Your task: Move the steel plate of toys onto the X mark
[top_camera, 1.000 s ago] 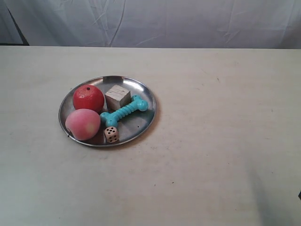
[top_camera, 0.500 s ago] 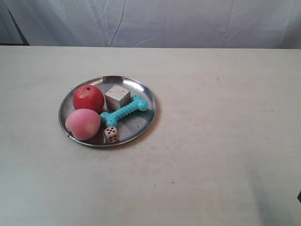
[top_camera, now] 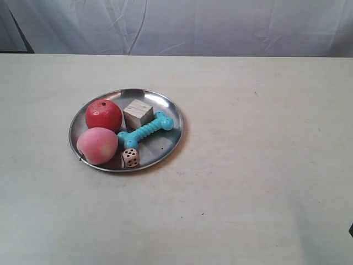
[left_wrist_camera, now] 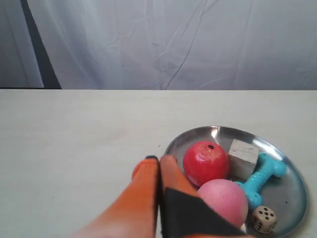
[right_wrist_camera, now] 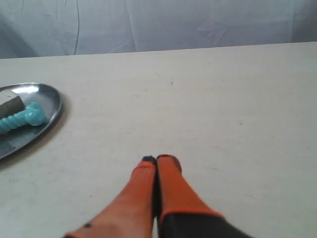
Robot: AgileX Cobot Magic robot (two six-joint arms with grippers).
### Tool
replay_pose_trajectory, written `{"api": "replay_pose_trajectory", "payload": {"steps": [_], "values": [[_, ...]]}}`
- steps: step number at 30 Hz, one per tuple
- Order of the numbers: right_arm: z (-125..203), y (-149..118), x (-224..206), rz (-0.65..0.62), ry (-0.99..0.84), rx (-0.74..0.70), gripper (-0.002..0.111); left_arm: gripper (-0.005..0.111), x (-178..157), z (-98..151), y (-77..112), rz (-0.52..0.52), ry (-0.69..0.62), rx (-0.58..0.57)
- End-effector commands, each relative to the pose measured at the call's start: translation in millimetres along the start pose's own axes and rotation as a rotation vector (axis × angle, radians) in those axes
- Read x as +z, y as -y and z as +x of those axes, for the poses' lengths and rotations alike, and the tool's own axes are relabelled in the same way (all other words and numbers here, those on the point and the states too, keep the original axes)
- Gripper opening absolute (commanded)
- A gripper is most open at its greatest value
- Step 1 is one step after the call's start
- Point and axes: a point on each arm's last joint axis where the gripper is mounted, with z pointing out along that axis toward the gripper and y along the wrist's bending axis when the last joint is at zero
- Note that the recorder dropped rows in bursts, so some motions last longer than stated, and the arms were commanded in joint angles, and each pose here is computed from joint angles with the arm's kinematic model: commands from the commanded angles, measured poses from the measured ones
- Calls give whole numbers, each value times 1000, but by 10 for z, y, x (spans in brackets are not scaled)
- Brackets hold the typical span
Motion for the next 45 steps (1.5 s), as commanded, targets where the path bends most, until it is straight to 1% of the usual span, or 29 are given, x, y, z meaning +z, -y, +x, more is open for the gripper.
{"api": "replay_pose_trajectory", "payload": {"steps": [1, 2, 3, 5, 6, 8, 27, 45], "values": [[4, 3, -1, 4, 4, 3, 0, 0, -9, 543, -63, -33, 115, -27], [4, 3, -1, 4, 4, 3, 0, 0, 4, 707, -80, -38, 134, -48], [4, 3, -1, 4, 4, 3, 0, 0, 14, 816, -87, -37, 140, -73], [4, 3, -1, 4, 4, 3, 0, 0, 40, 977, -99, -36, 135, -118], [4, 3, -1, 4, 4, 3, 0, 0, 33, 975, -100, -35, 152, -134], [4, 3, -1, 4, 4, 3, 0, 0, 32, 1031, -87, -25, 95, -141], [0, 4, -1, 5, 8, 3, 0, 0, 15, 1012, -89, -27, 127, -131], [2, 3, -1, 4, 6, 3, 0, 0, 15, 1012, -90, -28, 127, -127]]}}
